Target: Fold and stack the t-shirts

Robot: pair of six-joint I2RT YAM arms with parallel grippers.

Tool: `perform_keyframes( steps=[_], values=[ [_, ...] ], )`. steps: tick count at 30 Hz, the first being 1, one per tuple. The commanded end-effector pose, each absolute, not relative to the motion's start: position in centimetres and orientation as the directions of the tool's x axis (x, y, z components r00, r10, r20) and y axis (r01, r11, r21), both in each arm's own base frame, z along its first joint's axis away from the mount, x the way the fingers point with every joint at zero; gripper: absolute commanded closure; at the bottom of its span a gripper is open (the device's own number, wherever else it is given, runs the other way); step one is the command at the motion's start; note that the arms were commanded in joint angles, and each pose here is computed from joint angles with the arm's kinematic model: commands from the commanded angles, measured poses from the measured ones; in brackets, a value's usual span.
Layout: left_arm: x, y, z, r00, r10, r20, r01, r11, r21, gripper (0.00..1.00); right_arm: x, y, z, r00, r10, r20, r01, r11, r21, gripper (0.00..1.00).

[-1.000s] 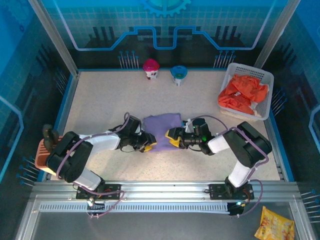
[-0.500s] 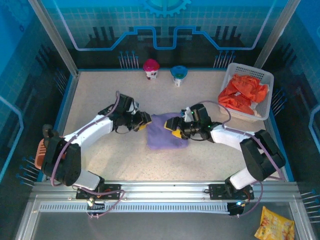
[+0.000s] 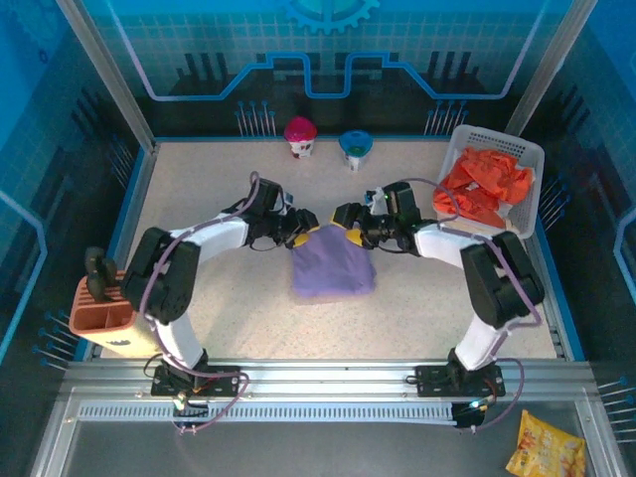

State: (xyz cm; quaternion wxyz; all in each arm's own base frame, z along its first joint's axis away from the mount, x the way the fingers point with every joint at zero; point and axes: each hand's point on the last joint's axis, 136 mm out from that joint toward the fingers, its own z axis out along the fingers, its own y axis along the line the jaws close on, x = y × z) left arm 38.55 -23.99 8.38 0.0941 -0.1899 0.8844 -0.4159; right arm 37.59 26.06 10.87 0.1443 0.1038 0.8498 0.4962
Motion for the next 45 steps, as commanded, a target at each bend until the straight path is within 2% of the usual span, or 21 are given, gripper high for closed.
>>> perform_keyframes(
  steps=[1, 10, 16, 18, 21, 28, 32, 37, 45],
  values=[
    [41.6, -24.6, 9.0, -0.905, -0.425, -0.030, -0.220, 0.527, -0.821, 0.50, 40.2, 26.3, 10.6, -0.933, 0.330, -0.144, 0.008, 0.420, 0.908, 0.17],
    [44.9, -20.9, 5.6, -0.882, -0.469, -0.032, -0.255, 0.535, -0.805, 0.51, 41.2, 25.3, 7.9, -0.926, 0.363, -0.104, 0.052, 0.393, 0.918, 0.17],
    [45.7, -19.6, 9.7, -0.890, -0.443, -0.106, -0.177, 0.550, -0.816, 0.49, 41.0, 25.8, 10.7, -0.932, 0.338, -0.134, -0.009, 0.348, 0.938, 0.17],
    [44.7, -19.2, 11.1, -0.898, -0.420, -0.132, -0.156, 0.585, -0.796, 0.46, 40.7, 25.8, 11.8, -0.934, 0.329, -0.143, -0.023, 0.344, 0.939, 0.16],
    [42.2, -18.9, 11.7, -0.916, -0.389, -0.100, -0.173, 0.607, -0.776, 0.43, 40.1, 25.7, 13.7, -0.935, 0.309, -0.174, -0.058, 0.351, 0.935, 0.15],
    [34.9, -18.4, 8.9, -0.932, -0.358, -0.060, -0.218, 0.683, -0.697, 0.38, 37.7, 24.3, 15.7, -0.940, 0.271, -0.207, -0.070, 0.441, 0.895, 0.07],
    [32.0, -19.3, 6.7, -0.944, -0.326, -0.044, -0.218, 0.723, -0.656, 0.37, 36.5, 23.1, 16.1, -0.941, 0.262, -0.216, -0.072, 0.470, 0.880, 0.06],
    [30.8, -20.3, 4.7, -0.950, -0.310, -0.041, -0.216, 0.746, -0.630, 0.37, 34.9, 22.1, 16.2, -0.944, 0.252, -0.214, -0.068, 0.484, 0.872, 0.06],
    [32.4, -21.5, 2.9, -0.949, -0.315, -0.023, -0.235, 0.751, -0.617, 0.41, 33.2, 20.5, 15.0, -0.946, 0.269, -0.183, -0.028, 0.493, 0.870, 0.06]
  ],
)
